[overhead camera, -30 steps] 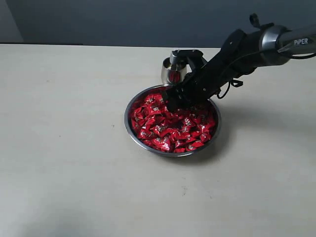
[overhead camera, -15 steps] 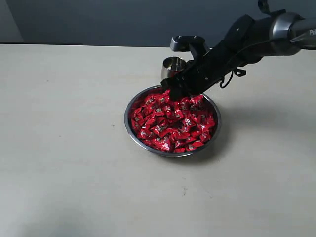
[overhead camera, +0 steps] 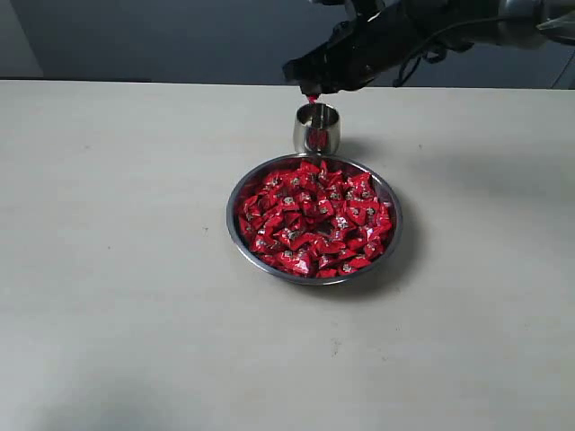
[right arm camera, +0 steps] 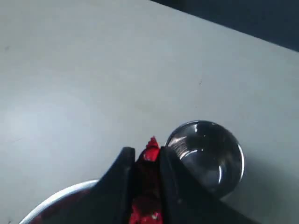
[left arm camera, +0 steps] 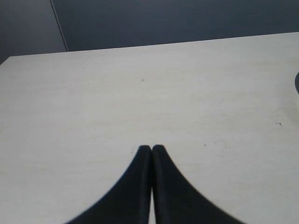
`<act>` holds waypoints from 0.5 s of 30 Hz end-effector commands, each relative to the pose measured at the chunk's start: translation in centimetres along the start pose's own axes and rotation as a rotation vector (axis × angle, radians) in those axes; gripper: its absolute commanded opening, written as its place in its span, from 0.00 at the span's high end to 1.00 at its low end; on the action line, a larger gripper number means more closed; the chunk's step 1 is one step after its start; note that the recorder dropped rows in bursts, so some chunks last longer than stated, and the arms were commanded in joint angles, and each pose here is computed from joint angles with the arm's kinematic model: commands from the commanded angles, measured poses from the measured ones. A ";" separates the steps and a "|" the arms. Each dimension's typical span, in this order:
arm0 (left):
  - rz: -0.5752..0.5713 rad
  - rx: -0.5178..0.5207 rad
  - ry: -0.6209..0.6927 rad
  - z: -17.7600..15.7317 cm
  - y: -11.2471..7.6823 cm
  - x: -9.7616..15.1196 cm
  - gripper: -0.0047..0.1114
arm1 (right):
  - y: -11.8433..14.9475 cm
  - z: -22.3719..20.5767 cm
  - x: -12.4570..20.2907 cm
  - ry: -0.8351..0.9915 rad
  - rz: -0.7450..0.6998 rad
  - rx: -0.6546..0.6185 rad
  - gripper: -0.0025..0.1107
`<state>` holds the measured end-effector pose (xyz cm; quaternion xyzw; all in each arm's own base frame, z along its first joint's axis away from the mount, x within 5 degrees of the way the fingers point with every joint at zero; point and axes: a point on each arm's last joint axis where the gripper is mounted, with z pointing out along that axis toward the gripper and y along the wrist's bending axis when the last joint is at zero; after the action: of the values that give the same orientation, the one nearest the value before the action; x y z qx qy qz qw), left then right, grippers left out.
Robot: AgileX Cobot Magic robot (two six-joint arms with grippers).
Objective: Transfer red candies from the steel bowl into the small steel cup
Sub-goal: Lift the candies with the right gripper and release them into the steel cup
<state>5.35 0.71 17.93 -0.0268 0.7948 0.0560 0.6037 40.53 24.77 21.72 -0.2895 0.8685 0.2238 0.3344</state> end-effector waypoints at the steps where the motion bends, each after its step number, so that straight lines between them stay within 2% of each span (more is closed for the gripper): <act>1: -0.002 -0.004 -0.026 -0.1 0.0 -0.4 0.96 | -1.4 3.0 -0.4 -0.005 0.034 0.033 0.96; 5: -0.002 -0.004 -0.026 -0.1 0.0 -0.4 0.96 | -2.2 5.3 -0.3 -0.014 0.063 0.042 0.96; 9: -0.002 -0.004 -0.026 -0.1 0.0 -0.4 0.96 | -2.8 5.4 -0.8 -0.070 0.060 0.106 0.96; 15: -0.002 -0.004 -0.026 -0.1 0.0 -0.4 0.96 | -4.6 5.1 -0.2 -0.034 0.073 0.126 0.96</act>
<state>5.35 0.71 17.93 -0.0268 0.7948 0.0560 0.6037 45.35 25.57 17.55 -0.2377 0.8815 0.1933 0.3592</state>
